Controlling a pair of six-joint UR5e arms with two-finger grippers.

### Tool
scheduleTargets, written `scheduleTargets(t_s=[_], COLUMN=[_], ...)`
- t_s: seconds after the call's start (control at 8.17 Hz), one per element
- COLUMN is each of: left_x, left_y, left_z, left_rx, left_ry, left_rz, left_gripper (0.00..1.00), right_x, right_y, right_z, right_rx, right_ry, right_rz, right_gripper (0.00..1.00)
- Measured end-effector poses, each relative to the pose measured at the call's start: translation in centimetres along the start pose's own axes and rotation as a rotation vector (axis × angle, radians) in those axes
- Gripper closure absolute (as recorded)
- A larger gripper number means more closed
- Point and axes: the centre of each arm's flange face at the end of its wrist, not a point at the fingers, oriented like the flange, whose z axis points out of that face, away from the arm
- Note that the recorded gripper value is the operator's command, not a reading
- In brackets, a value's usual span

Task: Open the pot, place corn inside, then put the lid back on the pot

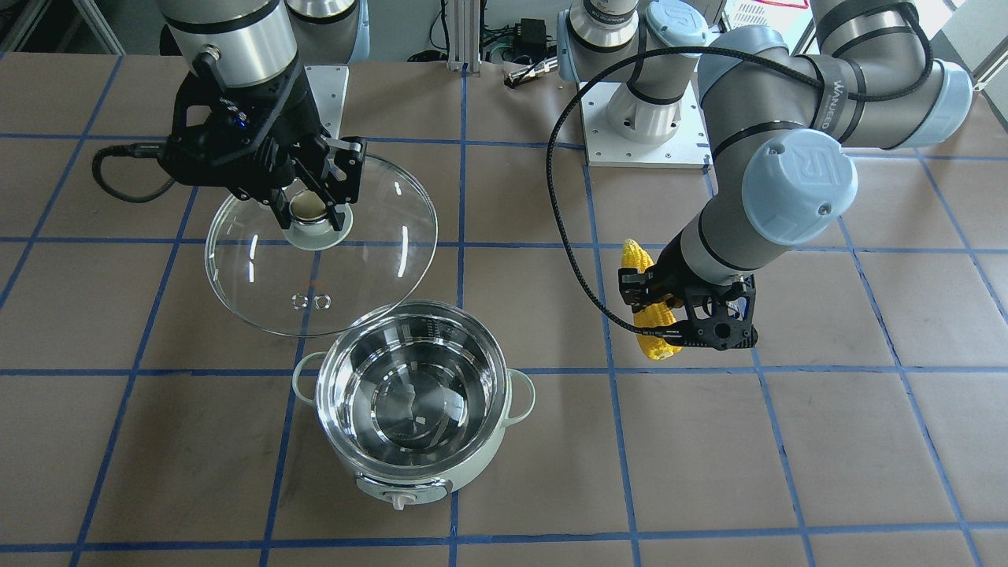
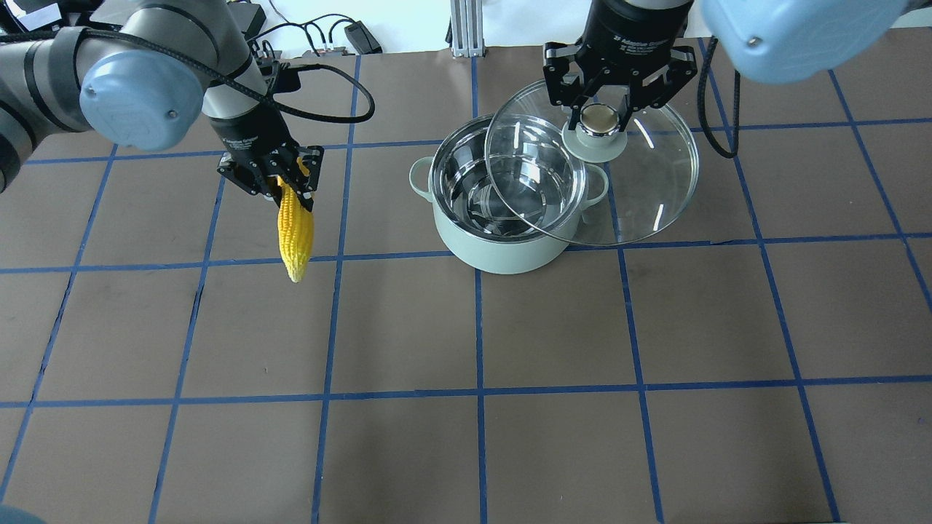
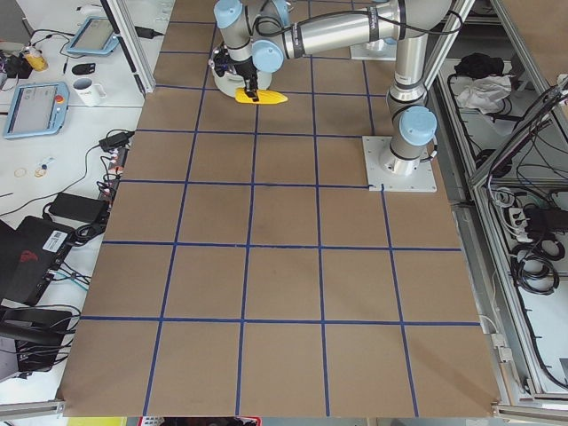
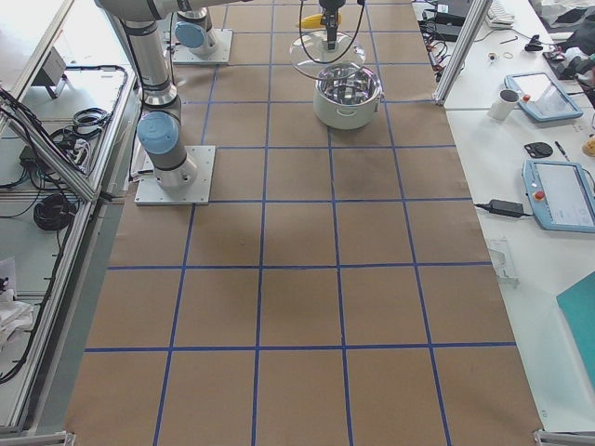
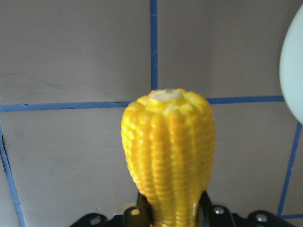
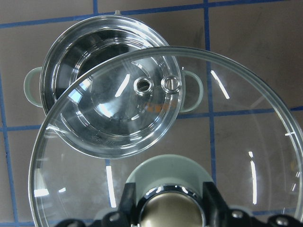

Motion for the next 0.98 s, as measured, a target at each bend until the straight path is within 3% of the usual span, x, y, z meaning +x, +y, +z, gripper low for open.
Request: scheduleTargets(t_s=[0.24, 0.49, 0.73, 0.98], left_x=[5.0, 10.7, 16.5, 21.4], left_y=[-1.0, -2.9, -6.7, -9.5], left_z=[-4.5, -6.2, -5.3, -1.8], left_rx=[0.096, 0.150, 0.175, 0.167], left_ry=[0.022, 0.040, 0.070, 0.075], left_rz=[0.013, 0.041, 0.048, 0.055], left_gripper=[1.00, 0.99, 0.99, 0.98], right_x=[2.0, 3.5, 4.6, 4.8], right_y=[0.8, 0.9, 0.9, 0.9], right_z=[-1.3, -1.5, -1.7, -1.7], right_rx=[-0.025, -0.049, -0.056, -0.059], right_ry=[0.005, 0.026, 0.031, 0.033], right_rz=[-0.003, -0.001, -0.001, -0.003], right_gripper=[0.63, 0.63, 0.64, 0.64])
